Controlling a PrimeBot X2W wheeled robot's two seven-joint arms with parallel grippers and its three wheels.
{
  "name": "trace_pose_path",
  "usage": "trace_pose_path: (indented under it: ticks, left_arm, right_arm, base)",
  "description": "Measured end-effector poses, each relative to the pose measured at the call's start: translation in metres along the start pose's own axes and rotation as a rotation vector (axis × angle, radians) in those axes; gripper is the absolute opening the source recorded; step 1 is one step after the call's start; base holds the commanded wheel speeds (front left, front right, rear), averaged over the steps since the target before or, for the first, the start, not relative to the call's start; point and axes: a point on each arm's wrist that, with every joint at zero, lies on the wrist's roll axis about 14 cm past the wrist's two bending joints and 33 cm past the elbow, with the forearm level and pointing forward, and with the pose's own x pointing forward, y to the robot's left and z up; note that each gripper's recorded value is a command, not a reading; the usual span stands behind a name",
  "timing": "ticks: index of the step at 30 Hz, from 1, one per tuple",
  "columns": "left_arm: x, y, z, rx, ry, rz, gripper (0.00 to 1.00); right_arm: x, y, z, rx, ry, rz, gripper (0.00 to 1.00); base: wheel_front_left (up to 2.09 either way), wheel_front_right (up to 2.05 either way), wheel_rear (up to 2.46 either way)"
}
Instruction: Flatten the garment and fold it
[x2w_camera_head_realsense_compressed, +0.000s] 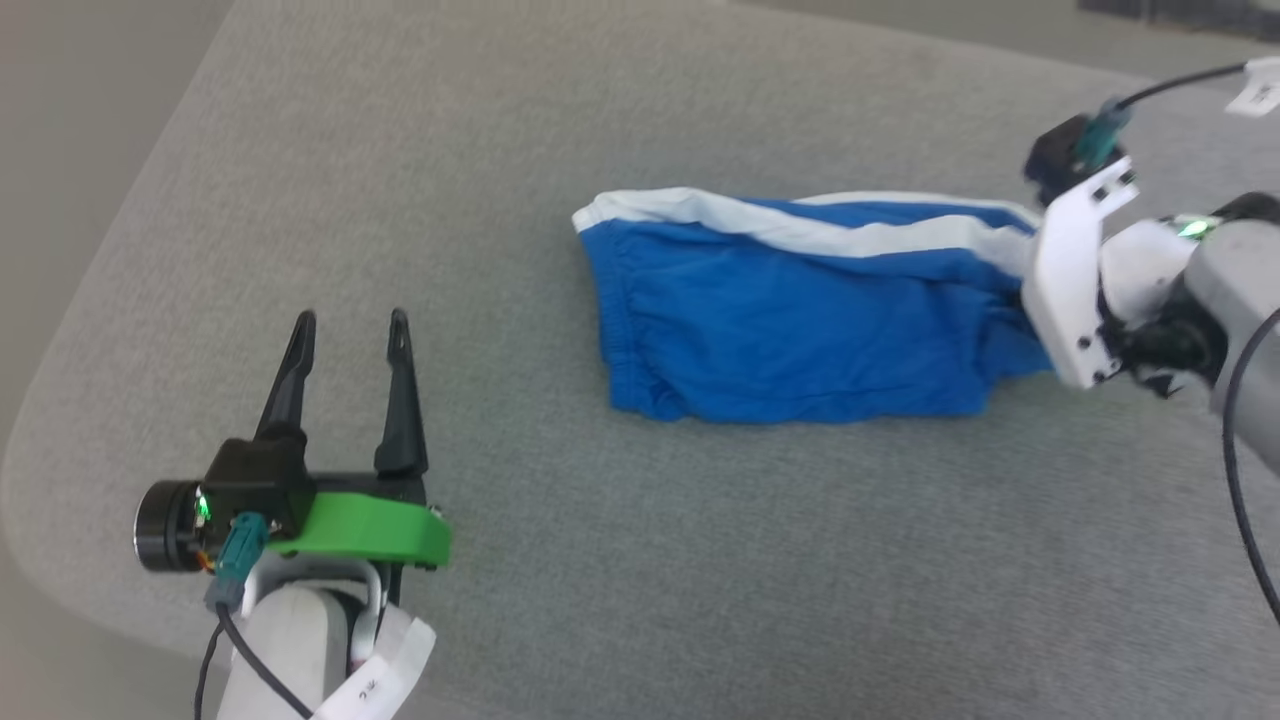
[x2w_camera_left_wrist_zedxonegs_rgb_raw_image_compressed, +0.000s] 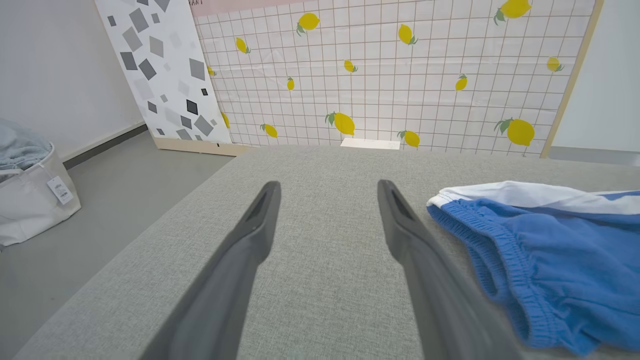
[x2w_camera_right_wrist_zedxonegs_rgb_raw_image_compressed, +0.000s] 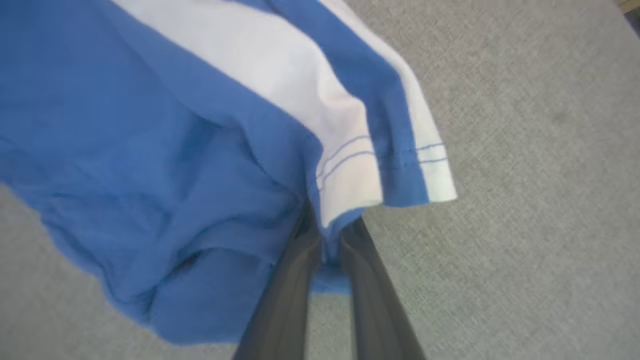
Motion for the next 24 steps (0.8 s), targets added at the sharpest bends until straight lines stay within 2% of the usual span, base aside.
trace_pose_path:
  ticks: [6,11,19,24]
  left_arm:
    - [-0.008,-0.008,0.004,-0.005,-0.013,-0.034,1.0]
    - [-0.011,-0.018,0.004,-0.016,-0.015,-0.068,1.0]
    - [-0.008,-0.049,0.011,-0.041,-0.043,-0.161,1.0]
    - [-0.007,-0.067,0.019,-0.052,-0.066,-0.215,1.0]
  right_arm:
    - [-0.044,0.004,0.0,-0.036,-0.134,0.007,0.0]
    - [-0.079,-0.013,-0.053,-0.006,-0.107,-0.037,0.0]
    - [-0.132,-0.045,-0.145,0.16,-0.033,-0.153,0.0]
    - [-0.161,-0.069,-0.171,0.259,-0.042,-0.246,0.0]
  base:
    - [0.0,0.0,0.0]
    - [0.0,0.0,0.0]
    - [0.0,0.0,0.0]
    - [0.0,0.0,0.0]
